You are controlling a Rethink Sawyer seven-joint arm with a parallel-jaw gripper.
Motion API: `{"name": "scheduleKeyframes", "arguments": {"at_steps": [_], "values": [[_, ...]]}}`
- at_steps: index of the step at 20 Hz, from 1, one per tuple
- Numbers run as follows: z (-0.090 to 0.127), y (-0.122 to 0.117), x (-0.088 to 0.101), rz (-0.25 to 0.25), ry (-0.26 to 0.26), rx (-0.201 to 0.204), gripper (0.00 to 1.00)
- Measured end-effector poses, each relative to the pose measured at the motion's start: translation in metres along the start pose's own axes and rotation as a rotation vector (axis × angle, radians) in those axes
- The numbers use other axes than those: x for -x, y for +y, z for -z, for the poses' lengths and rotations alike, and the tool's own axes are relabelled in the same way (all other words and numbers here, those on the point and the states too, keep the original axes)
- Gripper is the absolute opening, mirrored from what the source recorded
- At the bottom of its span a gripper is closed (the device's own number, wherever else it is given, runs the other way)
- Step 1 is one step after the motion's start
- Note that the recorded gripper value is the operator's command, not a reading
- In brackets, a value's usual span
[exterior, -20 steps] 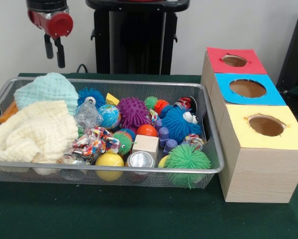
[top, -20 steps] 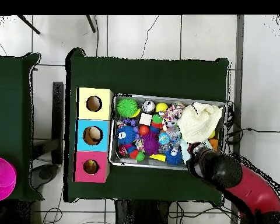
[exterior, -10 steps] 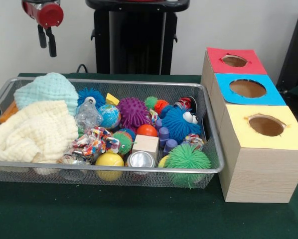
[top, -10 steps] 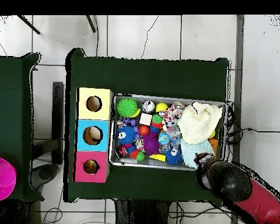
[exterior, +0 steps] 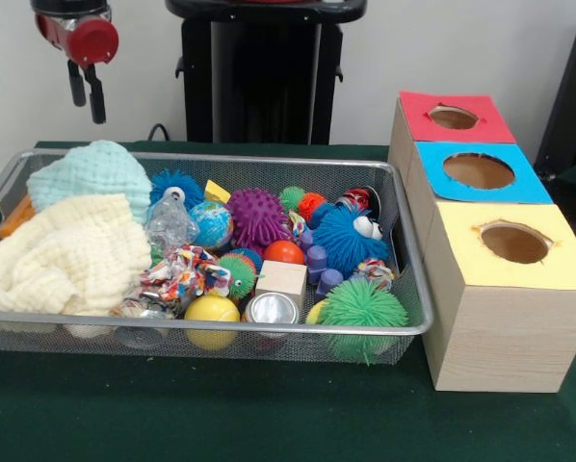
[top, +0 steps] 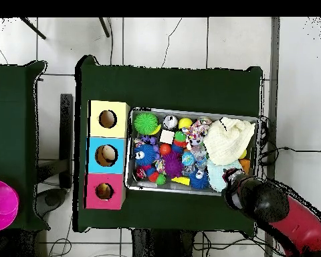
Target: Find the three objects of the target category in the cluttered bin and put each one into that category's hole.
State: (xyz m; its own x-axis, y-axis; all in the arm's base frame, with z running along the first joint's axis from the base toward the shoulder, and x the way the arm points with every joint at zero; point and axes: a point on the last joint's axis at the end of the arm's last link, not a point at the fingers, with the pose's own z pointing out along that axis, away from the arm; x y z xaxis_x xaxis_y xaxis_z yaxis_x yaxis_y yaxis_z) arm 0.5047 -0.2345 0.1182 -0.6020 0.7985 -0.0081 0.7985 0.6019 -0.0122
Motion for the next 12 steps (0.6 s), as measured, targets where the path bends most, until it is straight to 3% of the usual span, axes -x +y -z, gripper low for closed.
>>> {"name": "scheduleKeyframes", "arguments": {"at_steps": [12], "values": [[-0.011, 0.038, 0.028, 0.044, 0.028, 0.023, 1.00]]}}
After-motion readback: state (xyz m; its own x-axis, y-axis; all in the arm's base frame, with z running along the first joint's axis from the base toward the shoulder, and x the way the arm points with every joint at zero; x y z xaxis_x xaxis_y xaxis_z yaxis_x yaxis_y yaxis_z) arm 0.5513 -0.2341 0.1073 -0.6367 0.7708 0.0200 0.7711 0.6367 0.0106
